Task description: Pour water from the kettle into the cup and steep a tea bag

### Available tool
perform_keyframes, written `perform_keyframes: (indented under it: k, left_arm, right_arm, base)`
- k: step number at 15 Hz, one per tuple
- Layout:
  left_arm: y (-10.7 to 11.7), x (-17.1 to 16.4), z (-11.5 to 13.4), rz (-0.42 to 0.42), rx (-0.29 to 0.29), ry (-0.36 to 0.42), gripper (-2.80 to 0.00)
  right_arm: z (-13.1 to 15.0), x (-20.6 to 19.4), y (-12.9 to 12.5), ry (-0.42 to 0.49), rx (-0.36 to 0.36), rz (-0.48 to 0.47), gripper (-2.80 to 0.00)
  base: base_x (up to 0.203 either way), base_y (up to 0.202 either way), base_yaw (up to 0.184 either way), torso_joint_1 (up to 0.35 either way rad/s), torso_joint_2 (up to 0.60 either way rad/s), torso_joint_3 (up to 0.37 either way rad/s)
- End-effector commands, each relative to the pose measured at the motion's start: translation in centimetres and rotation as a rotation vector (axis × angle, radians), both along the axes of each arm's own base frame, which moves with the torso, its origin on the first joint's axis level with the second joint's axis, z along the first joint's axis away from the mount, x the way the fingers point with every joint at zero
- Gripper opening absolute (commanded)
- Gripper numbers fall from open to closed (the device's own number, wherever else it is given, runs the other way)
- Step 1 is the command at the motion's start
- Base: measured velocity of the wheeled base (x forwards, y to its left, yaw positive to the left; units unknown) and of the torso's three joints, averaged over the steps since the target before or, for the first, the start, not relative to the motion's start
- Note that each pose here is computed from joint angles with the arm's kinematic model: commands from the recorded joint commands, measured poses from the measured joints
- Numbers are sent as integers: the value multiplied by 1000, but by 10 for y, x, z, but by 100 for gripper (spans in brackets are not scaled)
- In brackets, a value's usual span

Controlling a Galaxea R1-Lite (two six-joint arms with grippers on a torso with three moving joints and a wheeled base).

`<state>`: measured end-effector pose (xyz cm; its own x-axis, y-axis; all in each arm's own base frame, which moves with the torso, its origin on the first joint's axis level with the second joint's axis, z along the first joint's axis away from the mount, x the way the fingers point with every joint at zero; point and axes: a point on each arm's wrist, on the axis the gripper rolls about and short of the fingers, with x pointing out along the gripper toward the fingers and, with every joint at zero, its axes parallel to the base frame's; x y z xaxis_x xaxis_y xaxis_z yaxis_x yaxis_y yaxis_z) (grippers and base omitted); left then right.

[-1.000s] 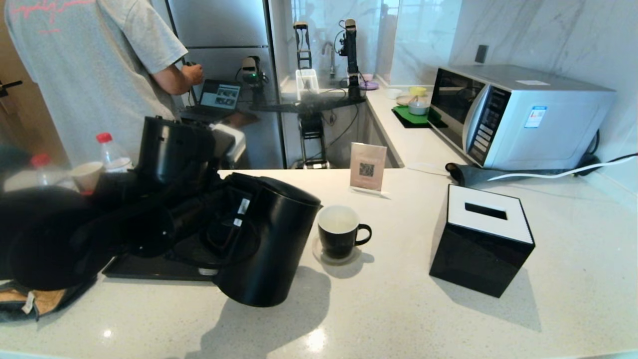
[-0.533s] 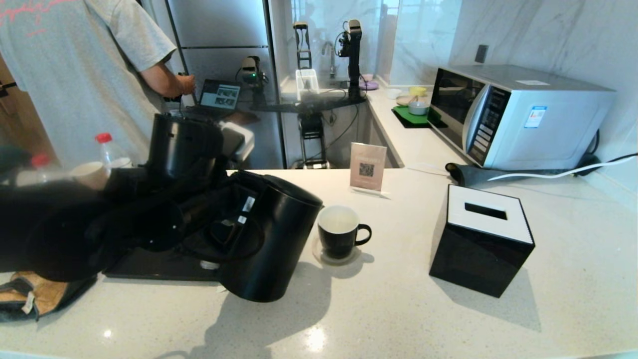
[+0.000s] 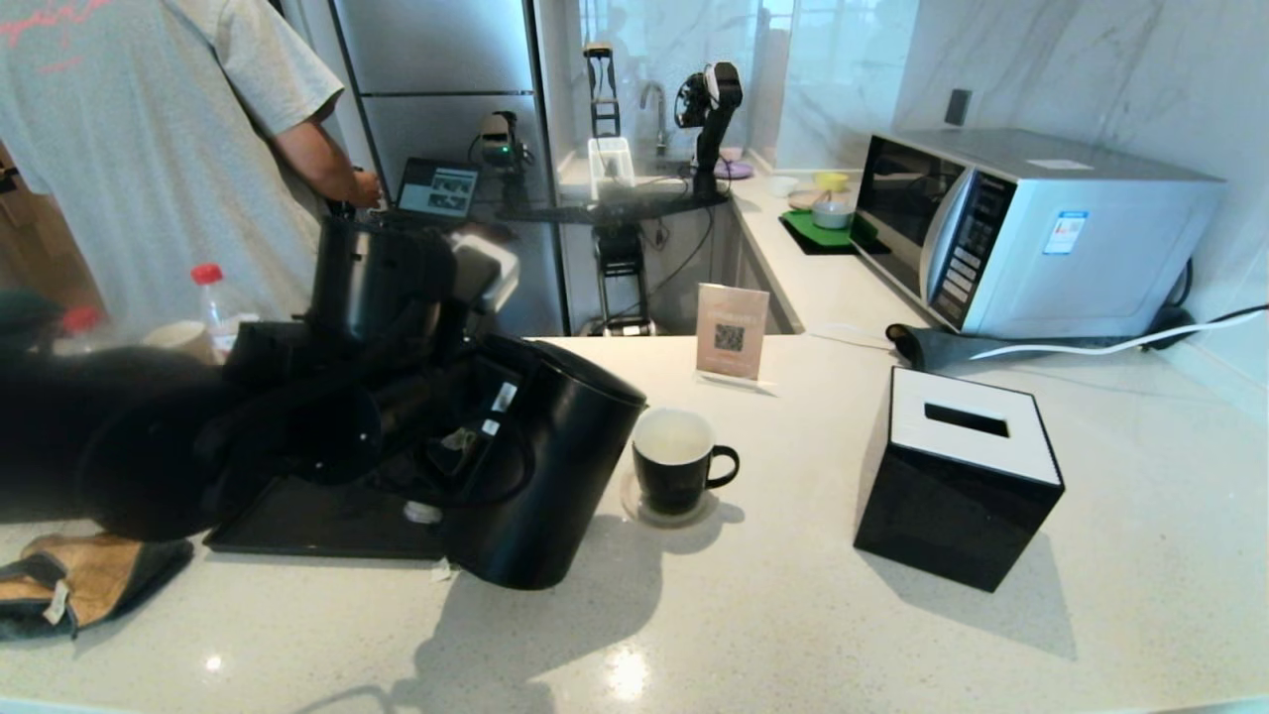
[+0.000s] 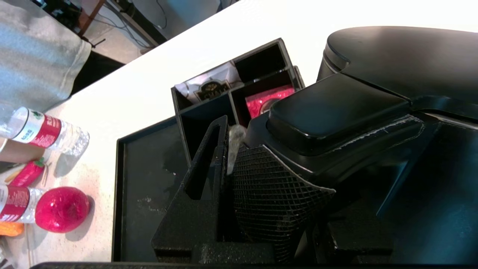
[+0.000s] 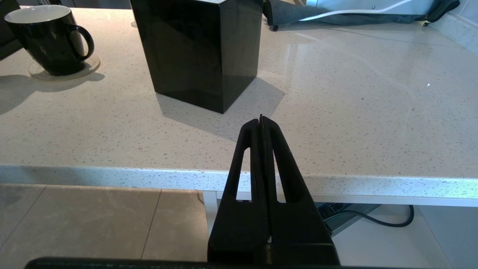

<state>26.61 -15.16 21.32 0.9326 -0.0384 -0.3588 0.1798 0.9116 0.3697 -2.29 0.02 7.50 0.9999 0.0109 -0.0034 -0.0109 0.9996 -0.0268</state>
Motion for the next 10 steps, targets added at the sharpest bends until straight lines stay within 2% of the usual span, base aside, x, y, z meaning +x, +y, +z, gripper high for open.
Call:
perform_keyframes:
  k: [1,6,10]
  left_arm:
    - [-3,4,1,-5,8,-6,-280]
    - [-9,8,4,-23,18,-16,-280]
    - [-11,4,3,-36,31,5,-280]
  right_arm:
    - [0,0,0,1,0,1,-280]
    - [0,0,0,1,-1,1,-280]
    - [0,0,0,1,-1,1,-280]
  base:
    - [0,0,0,0,0,0]
    - [0,0,0,0,0,0]
    - [0,0,0,0,0,0]
